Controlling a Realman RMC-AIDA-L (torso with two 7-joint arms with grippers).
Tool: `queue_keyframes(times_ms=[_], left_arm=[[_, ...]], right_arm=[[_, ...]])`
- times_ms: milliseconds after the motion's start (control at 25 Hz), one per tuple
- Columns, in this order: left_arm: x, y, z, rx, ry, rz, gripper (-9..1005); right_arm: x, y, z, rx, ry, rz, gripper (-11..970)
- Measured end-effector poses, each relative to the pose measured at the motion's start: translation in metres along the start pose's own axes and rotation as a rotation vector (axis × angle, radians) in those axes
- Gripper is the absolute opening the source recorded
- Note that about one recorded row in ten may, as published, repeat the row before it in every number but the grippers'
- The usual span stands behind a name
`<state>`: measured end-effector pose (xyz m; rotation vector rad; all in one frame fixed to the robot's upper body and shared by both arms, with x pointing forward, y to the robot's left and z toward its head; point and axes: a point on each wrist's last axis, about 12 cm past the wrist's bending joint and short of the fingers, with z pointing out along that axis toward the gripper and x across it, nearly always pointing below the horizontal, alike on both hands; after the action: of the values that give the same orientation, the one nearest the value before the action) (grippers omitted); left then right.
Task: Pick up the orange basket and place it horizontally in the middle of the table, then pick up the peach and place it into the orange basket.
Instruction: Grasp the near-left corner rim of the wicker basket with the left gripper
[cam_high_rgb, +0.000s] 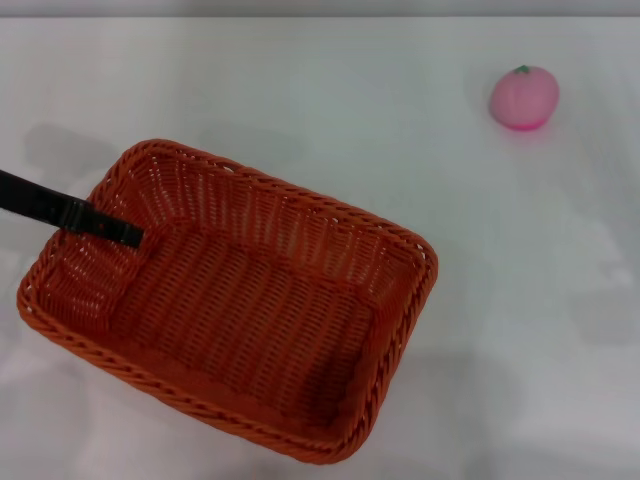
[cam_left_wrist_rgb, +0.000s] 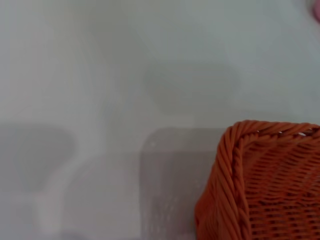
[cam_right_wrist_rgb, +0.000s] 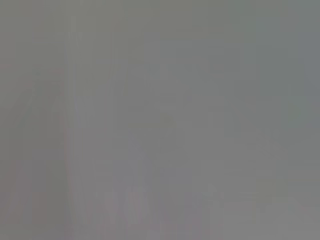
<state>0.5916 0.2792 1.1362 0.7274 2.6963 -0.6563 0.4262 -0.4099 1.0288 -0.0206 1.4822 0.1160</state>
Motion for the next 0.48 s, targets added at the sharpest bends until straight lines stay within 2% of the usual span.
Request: queue_keyframes(times_ms=[280,480], left_arm=[[-0.0061,-0.0034,-0.0002,-0.004,0.01,0.007,786],[-0.0076,-0.0062,0.0026,-0.005,0.028,0.025,643]], right_arm=[[-0.0002,-0.0005,-0.0001,0.001,0.0,-0.002,769],[-0.0007,-0.0002,0.0017,-0.002,-0.002,-0.003,769]])
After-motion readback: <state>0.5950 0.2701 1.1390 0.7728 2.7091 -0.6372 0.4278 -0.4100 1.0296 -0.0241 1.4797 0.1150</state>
